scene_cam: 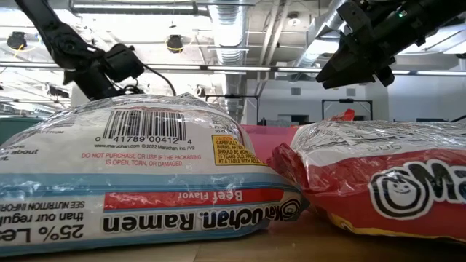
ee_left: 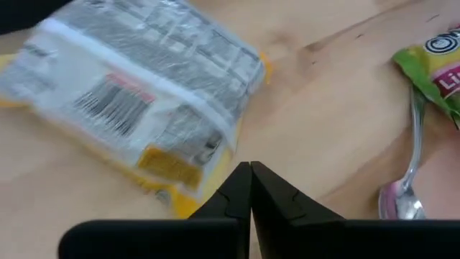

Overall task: Pick & Place Food Item
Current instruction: Put the yellow noodle pack into the red bin

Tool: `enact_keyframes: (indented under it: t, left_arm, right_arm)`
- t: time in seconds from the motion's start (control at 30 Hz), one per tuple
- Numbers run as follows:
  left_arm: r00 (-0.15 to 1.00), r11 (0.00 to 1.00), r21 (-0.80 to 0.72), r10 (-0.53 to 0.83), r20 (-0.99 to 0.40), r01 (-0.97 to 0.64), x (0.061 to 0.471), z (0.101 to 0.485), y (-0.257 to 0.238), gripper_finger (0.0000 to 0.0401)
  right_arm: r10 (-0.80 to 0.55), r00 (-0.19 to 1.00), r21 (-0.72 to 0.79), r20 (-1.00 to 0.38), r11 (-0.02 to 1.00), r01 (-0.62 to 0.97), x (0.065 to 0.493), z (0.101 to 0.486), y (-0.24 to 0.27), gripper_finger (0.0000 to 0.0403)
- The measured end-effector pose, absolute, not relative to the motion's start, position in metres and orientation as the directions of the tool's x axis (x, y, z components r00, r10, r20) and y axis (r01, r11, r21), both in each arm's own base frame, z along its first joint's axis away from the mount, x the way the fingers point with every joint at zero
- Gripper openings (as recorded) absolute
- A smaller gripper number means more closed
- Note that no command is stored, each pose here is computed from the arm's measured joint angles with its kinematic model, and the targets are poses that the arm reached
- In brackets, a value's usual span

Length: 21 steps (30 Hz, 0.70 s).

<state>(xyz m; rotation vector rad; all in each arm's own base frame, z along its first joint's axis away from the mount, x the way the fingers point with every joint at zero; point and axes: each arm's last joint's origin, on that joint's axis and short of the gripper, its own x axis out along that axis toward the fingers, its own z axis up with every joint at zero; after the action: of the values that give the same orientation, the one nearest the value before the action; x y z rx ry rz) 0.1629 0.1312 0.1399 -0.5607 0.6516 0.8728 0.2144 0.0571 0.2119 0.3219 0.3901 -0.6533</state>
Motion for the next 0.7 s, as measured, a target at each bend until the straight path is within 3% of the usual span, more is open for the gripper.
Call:
enact_keyframes:
  t: [0.17,0.47,0.7]
  left_arm:
    - [0.408,0.495,-0.128,0.512,-0.756,-0.859,0.152,0.144,0.124,0.0023]
    - [0.341,0.446,-0.088,0.528,-0.778,-0.891,0.153,0.135,0.127,0.0141]
    - [0.317,0.438,-0.061,0.541,-0.779,-0.897,0.157,0.125,0.133,0.0188]
  right_arm:
    - [-0.522,0.727,0.166,-0.447,0.75,0.641,0.214,0.212,0.057,0.0122]
    - [-0.522,0.727,0.169,-0.446,0.748,0.641,0.214,0.212,0.057,0.0122]
    - [-0.522,0.727,0.169,-0.446,0.749,0.641,0.214,0.212,0.057,0.0122]
